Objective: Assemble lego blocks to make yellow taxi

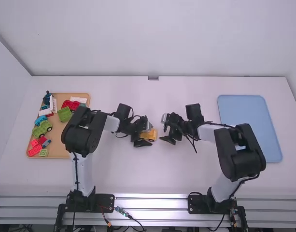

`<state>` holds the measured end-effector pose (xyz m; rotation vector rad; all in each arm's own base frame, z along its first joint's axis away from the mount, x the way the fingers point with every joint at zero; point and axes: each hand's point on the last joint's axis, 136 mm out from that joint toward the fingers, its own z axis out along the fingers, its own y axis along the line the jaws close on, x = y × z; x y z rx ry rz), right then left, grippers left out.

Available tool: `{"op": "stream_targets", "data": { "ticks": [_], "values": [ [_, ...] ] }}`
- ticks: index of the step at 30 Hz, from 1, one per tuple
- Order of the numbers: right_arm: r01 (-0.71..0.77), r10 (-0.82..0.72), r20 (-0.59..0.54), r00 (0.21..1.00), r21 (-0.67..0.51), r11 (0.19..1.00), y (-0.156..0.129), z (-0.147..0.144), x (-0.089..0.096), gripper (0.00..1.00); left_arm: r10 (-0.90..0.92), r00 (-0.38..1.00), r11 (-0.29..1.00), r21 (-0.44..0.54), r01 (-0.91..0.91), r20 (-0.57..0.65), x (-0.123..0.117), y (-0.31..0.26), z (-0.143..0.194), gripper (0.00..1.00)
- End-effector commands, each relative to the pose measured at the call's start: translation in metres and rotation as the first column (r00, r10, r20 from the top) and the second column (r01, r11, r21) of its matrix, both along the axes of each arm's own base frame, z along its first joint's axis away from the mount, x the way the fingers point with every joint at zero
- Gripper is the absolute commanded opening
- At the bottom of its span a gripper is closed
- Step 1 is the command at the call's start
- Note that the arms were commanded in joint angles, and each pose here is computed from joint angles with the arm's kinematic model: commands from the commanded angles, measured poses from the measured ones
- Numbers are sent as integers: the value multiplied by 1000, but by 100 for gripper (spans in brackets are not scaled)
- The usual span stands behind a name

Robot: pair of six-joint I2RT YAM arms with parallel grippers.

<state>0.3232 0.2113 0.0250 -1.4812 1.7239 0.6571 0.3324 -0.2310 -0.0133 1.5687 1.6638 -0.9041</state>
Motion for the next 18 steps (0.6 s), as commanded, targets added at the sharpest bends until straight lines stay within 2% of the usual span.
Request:
{"op": "stream_targets", "data": {
  "ticks": [1, 4, 8, 13, 18],
  "values": [
    [6, -5, -24, 1000, 47, 999, 9, 4, -13, 99, 20, 1000, 996, 87, -20, 2, -4, 13, -1, 99],
    [2, -3, 17, 1000, 71, 997, 19, 1, -17, 99, 17, 999, 988, 153, -24, 46, -4, 26, 20, 99],
    [-4, 2, 16, 1000, 92, 996, 23, -4, -20, 99, 33, 995, 976, 213, -53, 98, 0, 34, 41, 99],
    [-52, 51, 12, 999, 142, 989, 31, -9, -21, 99, 26, 982, 976, 206, -65, 186, 7, 36, 65, 99],
    [-99, 102, -3, 995, 182, 978, 41, -15, -16, 99, 94, 975, 976, 174, -130, 202, 18, 53, 81, 99]
  ]
}}
